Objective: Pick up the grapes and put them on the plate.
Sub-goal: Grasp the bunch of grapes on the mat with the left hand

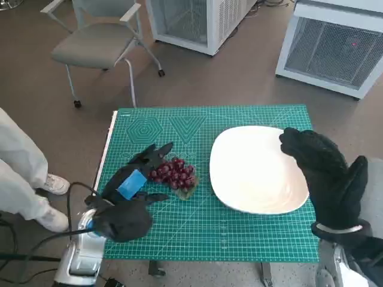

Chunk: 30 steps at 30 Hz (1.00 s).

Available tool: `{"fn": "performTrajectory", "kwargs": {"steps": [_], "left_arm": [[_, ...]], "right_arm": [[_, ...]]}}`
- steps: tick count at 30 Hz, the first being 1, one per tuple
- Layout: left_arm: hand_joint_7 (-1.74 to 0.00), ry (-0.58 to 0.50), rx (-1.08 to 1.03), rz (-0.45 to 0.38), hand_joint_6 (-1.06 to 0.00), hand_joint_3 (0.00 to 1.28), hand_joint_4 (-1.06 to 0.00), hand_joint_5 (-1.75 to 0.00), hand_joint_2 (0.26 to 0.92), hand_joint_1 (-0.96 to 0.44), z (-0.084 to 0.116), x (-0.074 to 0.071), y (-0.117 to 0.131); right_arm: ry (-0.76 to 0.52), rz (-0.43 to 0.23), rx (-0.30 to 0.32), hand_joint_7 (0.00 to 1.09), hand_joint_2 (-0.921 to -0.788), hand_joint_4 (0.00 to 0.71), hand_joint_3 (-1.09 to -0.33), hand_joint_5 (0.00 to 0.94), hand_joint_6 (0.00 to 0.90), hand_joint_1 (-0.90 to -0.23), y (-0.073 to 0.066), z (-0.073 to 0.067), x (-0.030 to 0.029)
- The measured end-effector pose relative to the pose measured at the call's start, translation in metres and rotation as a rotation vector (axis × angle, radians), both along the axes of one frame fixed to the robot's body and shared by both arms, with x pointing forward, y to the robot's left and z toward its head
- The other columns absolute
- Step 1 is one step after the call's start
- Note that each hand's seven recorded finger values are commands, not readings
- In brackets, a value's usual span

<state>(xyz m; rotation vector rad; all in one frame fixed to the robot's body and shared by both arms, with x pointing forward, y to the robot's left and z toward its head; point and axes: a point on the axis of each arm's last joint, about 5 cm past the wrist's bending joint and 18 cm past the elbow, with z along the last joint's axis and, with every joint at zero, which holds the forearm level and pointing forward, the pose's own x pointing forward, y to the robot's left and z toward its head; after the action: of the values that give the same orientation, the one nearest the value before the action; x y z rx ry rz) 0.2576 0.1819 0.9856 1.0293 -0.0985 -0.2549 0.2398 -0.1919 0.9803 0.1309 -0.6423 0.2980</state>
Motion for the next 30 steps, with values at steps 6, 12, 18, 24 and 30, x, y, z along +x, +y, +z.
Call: {"fn": "performTrajectory", "kwargs": {"steps": [6,12,18,24,30], "left_arm": [[-0.01,-0.009,0.040,-0.008,-0.18,0.00,-0.01,0.00,0.761,0.05,0.011,0.000,-0.010],[-0.01,0.018,0.052,-0.012,-0.20,0.00,-0.03,-0.01,0.753,0.03,0.011,0.000,-0.015],[-0.01,0.051,0.090,-0.022,-0.21,0.00,-0.04,-0.01,0.749,0.01,0.009,0.008,-0.023],[-0.01,0.107,0.192,0.016,-0.21,0.00,-0.04,0.00,0.749,0.01,0.006,0.033,-0.031],[0.00,0.187,0.287,0.046,-0.21,0.00,-0.04,0.00,0.751,0.02,0.001,0.058,-0.043]], "right_arm": [[0.007,-0.004,0.000,1.02,-0.921,0.383,-0.628,0.733,0.144,-0.427,-0.001,-0.002,-0.0010],[0.012,-0.010,0.001,1.02,-0.921,0.382,-0.628,0.735,0.143,-0.426,-0.002,-0.003,-0.0020],[0.012,-0.018,0.001,1.02,-0.921,0.382,-0.628,0.736,0.143,-0.426,-0.004,-0.003,-0.0021],[0.012,-0.015,0.003,1.02,-0.921,0.382,-0.627,0.736,0.144,-0.426,-0.003,-0.003,-0.0018],[0.013,-0.015,0.003,1.01,-0.921,0.381,-0.628,0.735,0.144,-0.421,-0.003,-0.003,-0.0017]]}}
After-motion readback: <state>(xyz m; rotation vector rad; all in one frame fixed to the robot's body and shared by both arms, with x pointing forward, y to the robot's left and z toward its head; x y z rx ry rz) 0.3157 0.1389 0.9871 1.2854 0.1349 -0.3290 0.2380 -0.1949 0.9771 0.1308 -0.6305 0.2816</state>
